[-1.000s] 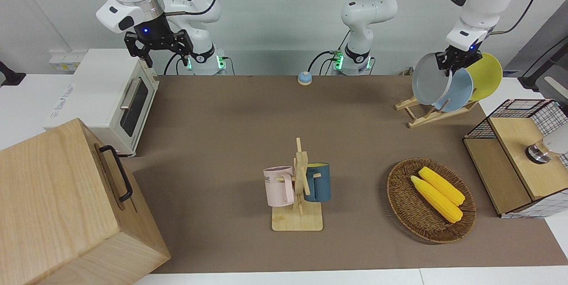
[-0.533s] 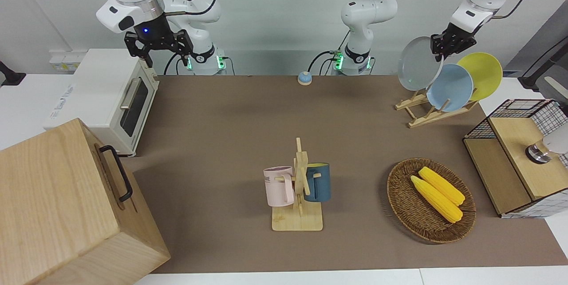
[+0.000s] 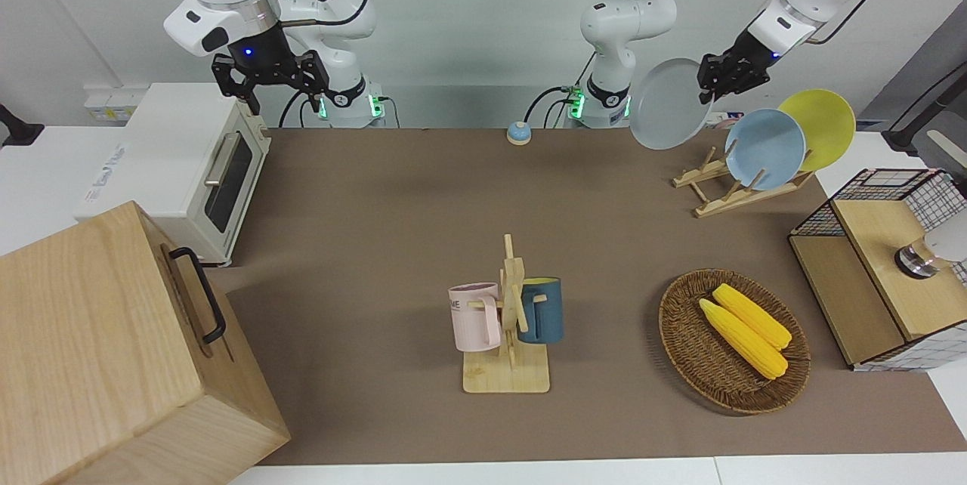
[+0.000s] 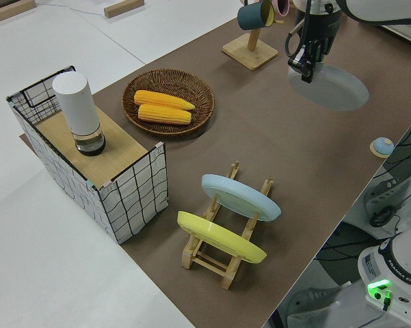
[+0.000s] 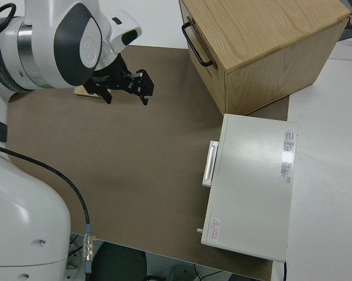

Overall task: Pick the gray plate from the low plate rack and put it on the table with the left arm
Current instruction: 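Carry the gray plate away from the rack and lower it onto the table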

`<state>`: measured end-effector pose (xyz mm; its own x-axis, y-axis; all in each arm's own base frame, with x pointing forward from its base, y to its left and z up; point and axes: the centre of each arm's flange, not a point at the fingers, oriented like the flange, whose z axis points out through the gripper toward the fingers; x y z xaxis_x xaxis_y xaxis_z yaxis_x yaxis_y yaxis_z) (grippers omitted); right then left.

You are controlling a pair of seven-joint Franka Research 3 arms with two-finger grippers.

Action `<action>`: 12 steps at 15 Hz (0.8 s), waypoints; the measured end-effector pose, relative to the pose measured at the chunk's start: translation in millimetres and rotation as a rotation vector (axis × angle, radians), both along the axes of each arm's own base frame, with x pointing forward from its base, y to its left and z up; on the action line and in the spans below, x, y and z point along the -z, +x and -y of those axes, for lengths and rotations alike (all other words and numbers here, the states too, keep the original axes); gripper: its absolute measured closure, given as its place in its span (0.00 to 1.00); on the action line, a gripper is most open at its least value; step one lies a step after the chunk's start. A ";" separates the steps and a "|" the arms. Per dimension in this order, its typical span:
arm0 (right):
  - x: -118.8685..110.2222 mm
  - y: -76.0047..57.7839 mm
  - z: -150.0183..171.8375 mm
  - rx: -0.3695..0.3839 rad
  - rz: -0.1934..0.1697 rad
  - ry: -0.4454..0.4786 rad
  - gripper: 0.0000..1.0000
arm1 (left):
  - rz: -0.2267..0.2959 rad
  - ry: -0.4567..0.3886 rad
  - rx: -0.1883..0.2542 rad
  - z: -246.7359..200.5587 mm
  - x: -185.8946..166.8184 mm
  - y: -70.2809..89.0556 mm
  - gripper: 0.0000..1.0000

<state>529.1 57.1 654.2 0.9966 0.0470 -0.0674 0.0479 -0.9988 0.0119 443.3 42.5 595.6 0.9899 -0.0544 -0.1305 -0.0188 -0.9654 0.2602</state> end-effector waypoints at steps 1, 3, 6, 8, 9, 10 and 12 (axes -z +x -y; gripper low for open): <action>0.0 0.0 0.0 0.000 0.000 0.000 0.01 | -0.005 -0.013 0.000 2.2 2.4 -0.2 0.87; 0.0 0.0 0.0 0.000 0.000 0.000 0.01 | -0.021 -0.040 0.001 6.7 10.5 -0.8 0.87; 0.0 0.0 0.0 0.000 0.000 0.000 0.01 | -0.041 -0.064 0.003 13.7 31.3 -0.6 0.87; 0.0 0.0 0.0 0.000 0.000 0.000 0.01 | -0.044 -0.065 0.003 19.1 49.4 0.8 0.87; 0.0 0.0 0.0 0.000 0.000 0.000 0.01 | -0.044 -0.065 0.004 21.2 58.3 1.3 0.87; 0.0 0.0 0.0 0.000 0.000 0.000 0.01 | -0.043 -0.064 0.003 22.6 67.0 1.7 0.87; 0.0 0.0 0.0 0.000 0.000 0.000 0.01 | -0.037 -0.063 0.000 23.5 82.7 2.0 0.87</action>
